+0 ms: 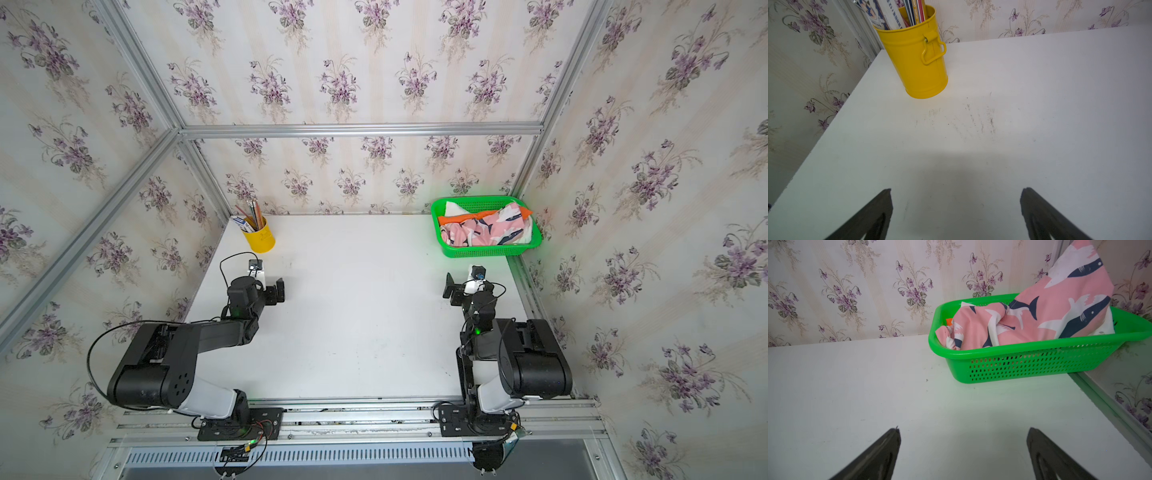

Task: Roll up the shorts
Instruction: Reset both arms

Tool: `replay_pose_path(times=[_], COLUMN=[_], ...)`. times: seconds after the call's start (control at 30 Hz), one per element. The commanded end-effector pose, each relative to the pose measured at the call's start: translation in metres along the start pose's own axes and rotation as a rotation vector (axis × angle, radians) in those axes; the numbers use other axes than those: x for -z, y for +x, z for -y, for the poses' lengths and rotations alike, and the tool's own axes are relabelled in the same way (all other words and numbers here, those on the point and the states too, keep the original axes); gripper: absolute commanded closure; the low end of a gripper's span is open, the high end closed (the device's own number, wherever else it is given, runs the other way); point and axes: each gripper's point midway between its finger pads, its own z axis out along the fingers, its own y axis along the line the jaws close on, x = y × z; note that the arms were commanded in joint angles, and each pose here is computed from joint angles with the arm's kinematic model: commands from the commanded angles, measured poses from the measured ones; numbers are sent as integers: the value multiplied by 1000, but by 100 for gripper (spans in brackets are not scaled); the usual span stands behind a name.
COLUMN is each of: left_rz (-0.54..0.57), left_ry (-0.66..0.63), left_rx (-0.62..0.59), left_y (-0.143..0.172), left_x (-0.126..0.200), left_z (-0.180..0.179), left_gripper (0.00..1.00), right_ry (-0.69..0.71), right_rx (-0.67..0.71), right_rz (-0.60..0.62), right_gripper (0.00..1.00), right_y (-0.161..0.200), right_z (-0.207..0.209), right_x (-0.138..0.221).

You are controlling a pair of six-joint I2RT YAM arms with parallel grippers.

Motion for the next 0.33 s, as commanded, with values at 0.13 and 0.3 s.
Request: replay_pose_path(times=[0.13,0.3], left_rz=[19,21], left_ry=[5,5], left_rx=[-13,-12], left_y=[-7,-7], left_x=[1,0], left_z=[1,1], left_gripper=[1,1], right_ry=[7,19], right_rx=[38,44], right_rz=[29,40], right_gripper=[0,0], right_y=[-8,-9], right_z=[-5,-5], right_x=[-3,1])
